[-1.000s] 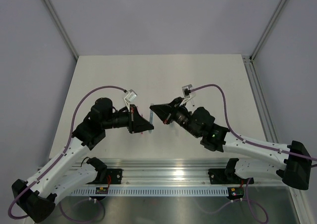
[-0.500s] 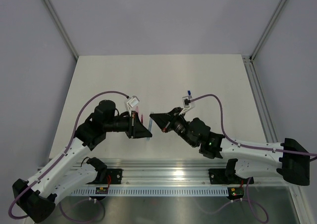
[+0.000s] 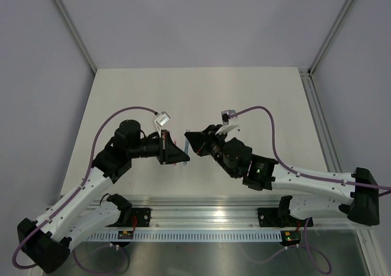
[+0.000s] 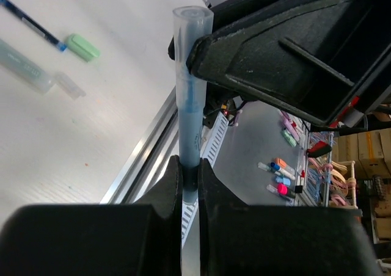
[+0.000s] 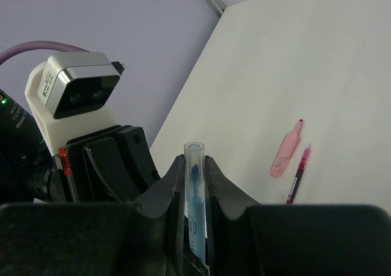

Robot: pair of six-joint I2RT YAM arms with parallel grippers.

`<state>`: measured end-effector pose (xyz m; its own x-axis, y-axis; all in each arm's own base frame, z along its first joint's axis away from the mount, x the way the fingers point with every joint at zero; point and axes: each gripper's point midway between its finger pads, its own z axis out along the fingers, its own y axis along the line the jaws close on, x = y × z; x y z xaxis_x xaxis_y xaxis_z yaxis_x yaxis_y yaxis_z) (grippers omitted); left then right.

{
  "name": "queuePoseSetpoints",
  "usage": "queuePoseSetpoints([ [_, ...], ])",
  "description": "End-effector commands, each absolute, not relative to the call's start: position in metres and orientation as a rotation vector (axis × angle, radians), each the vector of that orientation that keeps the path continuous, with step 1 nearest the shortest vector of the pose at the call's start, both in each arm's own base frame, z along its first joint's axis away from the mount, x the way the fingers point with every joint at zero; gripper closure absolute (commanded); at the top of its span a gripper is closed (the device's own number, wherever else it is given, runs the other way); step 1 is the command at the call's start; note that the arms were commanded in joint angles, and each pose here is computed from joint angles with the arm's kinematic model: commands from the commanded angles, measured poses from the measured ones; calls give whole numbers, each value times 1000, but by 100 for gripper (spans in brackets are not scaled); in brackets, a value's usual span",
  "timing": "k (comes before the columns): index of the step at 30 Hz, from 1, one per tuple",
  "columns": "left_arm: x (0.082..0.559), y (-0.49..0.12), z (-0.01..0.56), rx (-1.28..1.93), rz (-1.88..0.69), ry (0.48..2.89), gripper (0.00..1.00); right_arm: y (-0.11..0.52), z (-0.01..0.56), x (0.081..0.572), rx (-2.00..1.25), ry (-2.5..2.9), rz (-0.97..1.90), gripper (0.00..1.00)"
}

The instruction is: Insert the pens into the pen caps

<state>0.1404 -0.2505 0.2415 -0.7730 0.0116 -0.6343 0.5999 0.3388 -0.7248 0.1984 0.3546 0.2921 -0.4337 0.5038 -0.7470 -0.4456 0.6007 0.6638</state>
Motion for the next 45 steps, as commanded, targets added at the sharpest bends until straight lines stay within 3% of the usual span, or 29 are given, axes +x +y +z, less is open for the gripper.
queuePoseSetpoints([
  [1,183,-253,338,520,-1365,1625,100,368,262,164,-215,1874,974,78],
  [9,181,-252,340,513,-1364,1619,100,365,293,178,-197,1831,981,71],
  [13,180,-252,341,518,-1372,1618,100,364,296,182,-192,1824,972,87],
  [19,179,-254,339,529,-1383,1627,100,365,304,200,-188,1810,966,80],
  [21,178,-255,339,538,-1391,1628,100,363,307,205,-196,1804,958,85],
  [24,176,-259,335,557,-1397,1650,99,357,314,218,-181,1791,952,100],
  [25,173,-261,337,571,-1403,1650,95,353,317,225,-165,1785,944,100],
  [29,168,-263,326,579,-1354,1731,61,339,318,236,-164,1804,899,100],
  [30,170,-262,325,580,-1329,1741,47,336,319,239,-164,1806,889,100],
  [33,167,-255,317,572,-1287,1784,27,327,317,247,-157,1820,883,100],
  [39,157,-235,298,567,-1183,1843,12,305,291,278,-133,1889,794,100],
  [45,155,-205,278,539,-1007,1877,3,260,218,325,-187,2122,564,100],
])
